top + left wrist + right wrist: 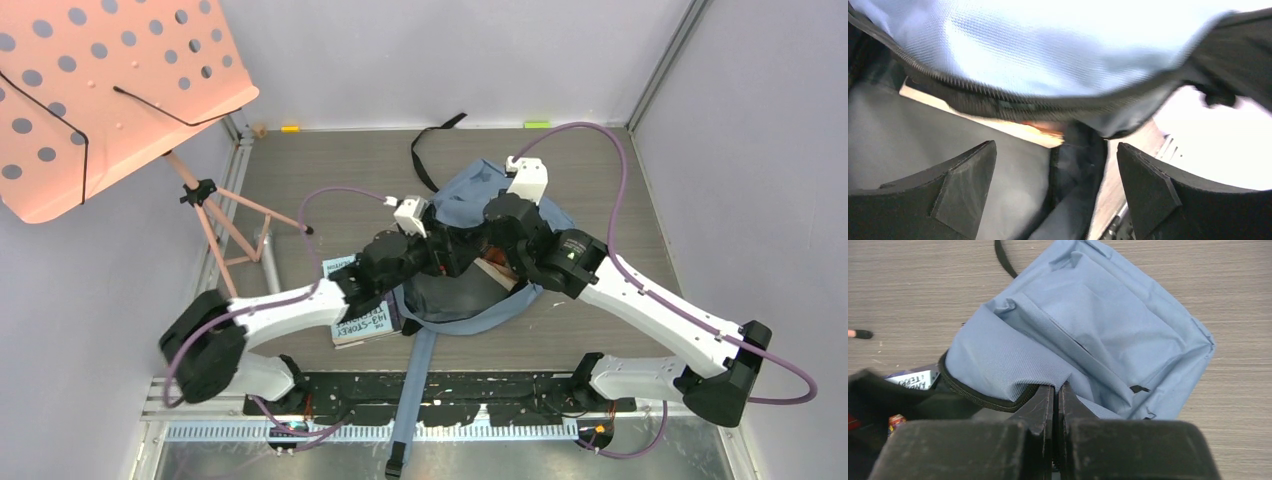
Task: Pack the student bag
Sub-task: Place the book in the student bag, then pick up the book from the center of the board.
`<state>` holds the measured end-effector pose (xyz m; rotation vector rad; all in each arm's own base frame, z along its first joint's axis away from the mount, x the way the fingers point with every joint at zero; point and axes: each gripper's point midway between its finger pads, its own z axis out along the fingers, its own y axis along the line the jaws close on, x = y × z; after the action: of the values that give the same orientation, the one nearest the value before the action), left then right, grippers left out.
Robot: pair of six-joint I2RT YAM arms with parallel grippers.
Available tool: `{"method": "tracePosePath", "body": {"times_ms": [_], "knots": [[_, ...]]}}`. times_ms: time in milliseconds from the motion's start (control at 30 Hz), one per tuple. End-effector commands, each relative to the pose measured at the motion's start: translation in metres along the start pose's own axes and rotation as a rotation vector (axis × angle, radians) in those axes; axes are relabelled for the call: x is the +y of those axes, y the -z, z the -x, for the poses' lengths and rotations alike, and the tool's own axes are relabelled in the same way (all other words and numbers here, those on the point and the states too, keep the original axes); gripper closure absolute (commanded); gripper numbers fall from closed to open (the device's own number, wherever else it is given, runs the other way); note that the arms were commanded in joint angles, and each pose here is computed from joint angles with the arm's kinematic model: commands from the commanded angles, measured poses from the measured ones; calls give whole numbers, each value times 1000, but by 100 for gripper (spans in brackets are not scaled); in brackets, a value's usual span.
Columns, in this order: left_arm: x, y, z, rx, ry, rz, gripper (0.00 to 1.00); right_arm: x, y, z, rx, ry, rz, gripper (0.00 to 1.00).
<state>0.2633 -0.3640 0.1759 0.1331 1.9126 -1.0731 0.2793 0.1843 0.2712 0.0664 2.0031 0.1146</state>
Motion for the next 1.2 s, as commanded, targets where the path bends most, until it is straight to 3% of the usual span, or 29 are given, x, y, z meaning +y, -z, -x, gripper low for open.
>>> {"method": "tracePosePath", "body": {"times_ms": [0, 200, 267, 567, 700, 900, 1167], "knots": [[7, 50, -7, 131, -109, 43, 5, -21, 4, 27, -71, -56, -81, 100], [72, 127, -15, 296, -59, 315, 0, -30, 5, 14, -45, -60, -73, 100], [95, 150, -14, 298, -4, 413, 0, -30, 4, 8, -34, -59, -70, 100], [172, 224, -19, 130, 203, 752, 0, -22, 0, -8, 17, -72, -35, 100], [191, 243, -37, 109, 251, 844, 0, -20, 0, -9, 24, -72, -25, 100], [189, 246, -65, 162, 333, 808, 2, -18, 0, -10, 23, -78, -14, 100], [191, 235, -85, 183, 402, 758, 29, -14, -3, -13, 32, -88, 0, 100]]}}
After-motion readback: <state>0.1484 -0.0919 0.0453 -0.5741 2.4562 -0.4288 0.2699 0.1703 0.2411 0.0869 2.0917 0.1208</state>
